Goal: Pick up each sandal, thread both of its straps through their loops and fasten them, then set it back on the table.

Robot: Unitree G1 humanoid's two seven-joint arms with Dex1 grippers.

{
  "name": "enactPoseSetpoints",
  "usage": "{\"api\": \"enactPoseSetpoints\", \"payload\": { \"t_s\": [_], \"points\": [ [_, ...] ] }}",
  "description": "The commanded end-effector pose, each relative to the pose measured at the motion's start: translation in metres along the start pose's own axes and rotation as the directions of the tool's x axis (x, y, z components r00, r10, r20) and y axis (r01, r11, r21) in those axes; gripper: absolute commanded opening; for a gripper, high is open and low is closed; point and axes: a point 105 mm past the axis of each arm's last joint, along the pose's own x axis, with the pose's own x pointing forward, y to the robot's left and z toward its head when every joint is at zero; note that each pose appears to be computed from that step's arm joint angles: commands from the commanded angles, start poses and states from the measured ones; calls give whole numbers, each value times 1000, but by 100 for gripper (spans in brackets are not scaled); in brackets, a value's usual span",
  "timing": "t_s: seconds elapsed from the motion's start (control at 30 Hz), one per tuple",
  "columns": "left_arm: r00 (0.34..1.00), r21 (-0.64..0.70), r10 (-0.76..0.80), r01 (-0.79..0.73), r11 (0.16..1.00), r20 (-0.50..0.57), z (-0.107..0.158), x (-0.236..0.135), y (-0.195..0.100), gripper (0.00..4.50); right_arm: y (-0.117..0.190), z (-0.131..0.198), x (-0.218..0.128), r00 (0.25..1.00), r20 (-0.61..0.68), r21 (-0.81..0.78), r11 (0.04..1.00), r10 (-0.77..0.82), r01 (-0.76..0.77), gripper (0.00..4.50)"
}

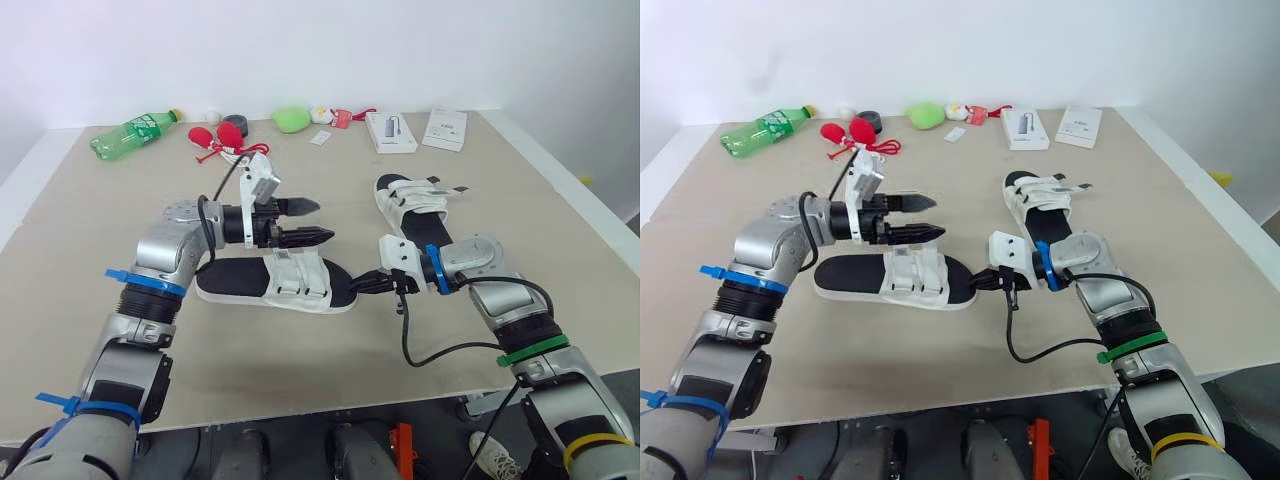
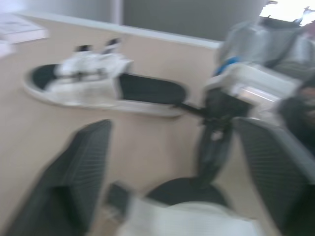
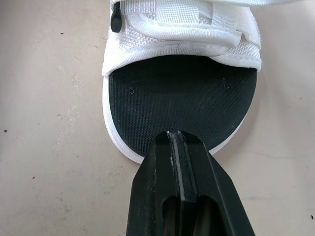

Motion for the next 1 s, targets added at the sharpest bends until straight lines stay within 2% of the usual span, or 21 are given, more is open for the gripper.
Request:
{"api": "enactPoseSetpoints", "payload": {
  "t_s": [0.03,0.1,0.13,0.17,0.27,0.37,0.63,0.83,0.93,1.0],
  "points": [
    [1000,-10,-24,24,1000,-18,0,3,-1,203,4,-20,-5,998,-70,54,999,-1,5,0],
    [999,-26,-3,2,1000,-42,-8,6,6,88,4,-21,-5,997,-71,56,998,-2,6,0],
    [999,-44,-2,-1,999,-49,-11,8,7,60,4,-21,-5,997,-71,56,998,-2,6,0],
    [998,-59,-13,9,998,-59,-13,10,7,8,4,-20,-5,998,-71,56,998,-2,6,0],
    [996,-77,-35,28,997,-83,-17,16,7,3,3,-20,-4,998,-70,55,998,-2,6,0],
    [981,-81,9,-25,996,-194,-32,20,19,3,3,-20,-4,998,-71,54,999,-3,7,0],
    [922,-81,97,-137,987,-374,-56,4,43,3,4,-21,-5,998,-70,58,998,-7,11,0],
    [899,-28,214,-242,970,-381,-55,-5,62,3,5,-21,-4,998,-69,61,998,-8,13,0],
    [908,-1,275,-290,957,-317,-41,-6,71,3,4,-21,-4,998,-67,60,998,-11,15,0],
    [918,39,327,-327,944,-223,-21,-8,78,3,3,-20,-4,998,-60,62,998,-17,21,0]
  ]
}}
